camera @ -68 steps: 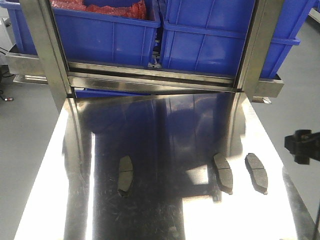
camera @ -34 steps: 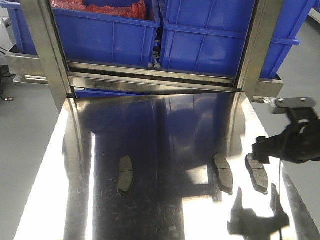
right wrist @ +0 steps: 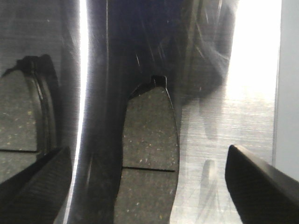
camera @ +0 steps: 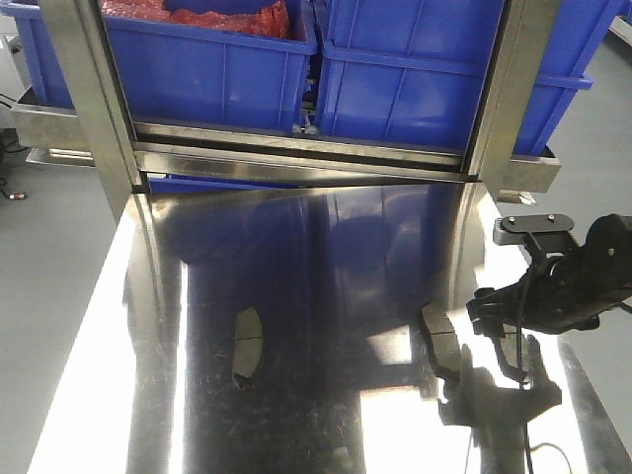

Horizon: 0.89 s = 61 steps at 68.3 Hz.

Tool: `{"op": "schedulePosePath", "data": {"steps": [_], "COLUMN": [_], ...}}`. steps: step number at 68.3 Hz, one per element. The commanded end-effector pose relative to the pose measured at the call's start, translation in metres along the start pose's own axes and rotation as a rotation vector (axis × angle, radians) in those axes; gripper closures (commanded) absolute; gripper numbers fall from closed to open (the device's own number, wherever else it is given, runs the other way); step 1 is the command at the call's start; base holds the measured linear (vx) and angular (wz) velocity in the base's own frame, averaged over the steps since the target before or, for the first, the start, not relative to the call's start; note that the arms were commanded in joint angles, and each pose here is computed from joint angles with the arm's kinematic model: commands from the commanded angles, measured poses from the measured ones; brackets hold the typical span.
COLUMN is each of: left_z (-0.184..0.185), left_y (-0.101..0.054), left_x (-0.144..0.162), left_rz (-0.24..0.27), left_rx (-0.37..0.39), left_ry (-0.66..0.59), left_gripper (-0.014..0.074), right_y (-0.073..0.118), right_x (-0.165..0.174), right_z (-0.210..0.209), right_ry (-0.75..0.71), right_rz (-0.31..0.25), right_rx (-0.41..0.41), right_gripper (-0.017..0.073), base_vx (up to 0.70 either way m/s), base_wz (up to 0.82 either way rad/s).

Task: Move and align brake pads A on conveyor
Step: 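Lower the right gripper onto the brake pad nearest the right arm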

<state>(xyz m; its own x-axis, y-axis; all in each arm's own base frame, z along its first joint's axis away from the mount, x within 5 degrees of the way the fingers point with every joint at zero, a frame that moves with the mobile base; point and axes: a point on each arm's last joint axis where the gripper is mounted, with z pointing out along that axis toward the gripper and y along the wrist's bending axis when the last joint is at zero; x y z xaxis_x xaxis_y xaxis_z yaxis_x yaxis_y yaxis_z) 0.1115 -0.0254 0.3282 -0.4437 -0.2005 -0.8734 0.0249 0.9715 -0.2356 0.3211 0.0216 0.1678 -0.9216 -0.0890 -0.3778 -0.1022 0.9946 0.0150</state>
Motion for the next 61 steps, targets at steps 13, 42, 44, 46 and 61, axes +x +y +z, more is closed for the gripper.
{"op": "schedulePosePath", "data": {"steps": [13,42,44,46,61], "left_z": [-0.005,-0.005,-0.005,-0.005,-0.005], "left_y": [-0.0063,-0.0063,-0.0063,-0.0063,-0.0063], "left_x": [-0.0133,-0.0133,-0.0133,-0.0133,-0.0133], "left_rz": [0.012,0.012,0.012,0.012,0.012], "left_rx": [0.056,0.056,0.056,0.056,0.056], "left_ry": [-0.086,-0.086,-0.086,-0.086,-0.086], "left_gripper": [0.0416,0.0416,0.0416,0.0416,0.0416], "right_y": [-0.0005,-0.0006,-0.0006,-0.0006,-0.0006], "right_x": [-0.0131,-0.0123,-0.0122,-0.0121,-0.0114], "right_z": [-0.01,-0.0095,-0.0095,-0.0092,-0.0092], "right_ry": [-0.083,-0.077,-0.076,-0.074,-0.066], "right_rz": [-0.008,-0.017,-0.017,-0.018,-0.033], "right_rx": [0.008,0.009,0.009,0.009,0.009], "right_gripper": [-0.0019,-0.0016,-0.0016,-0.0016,-0.0016], "base_vx": [0.0,0.0,0.0,0.0,0.0], "base_wz": [0.0,0.0,0.0,0.0,0.0]}}
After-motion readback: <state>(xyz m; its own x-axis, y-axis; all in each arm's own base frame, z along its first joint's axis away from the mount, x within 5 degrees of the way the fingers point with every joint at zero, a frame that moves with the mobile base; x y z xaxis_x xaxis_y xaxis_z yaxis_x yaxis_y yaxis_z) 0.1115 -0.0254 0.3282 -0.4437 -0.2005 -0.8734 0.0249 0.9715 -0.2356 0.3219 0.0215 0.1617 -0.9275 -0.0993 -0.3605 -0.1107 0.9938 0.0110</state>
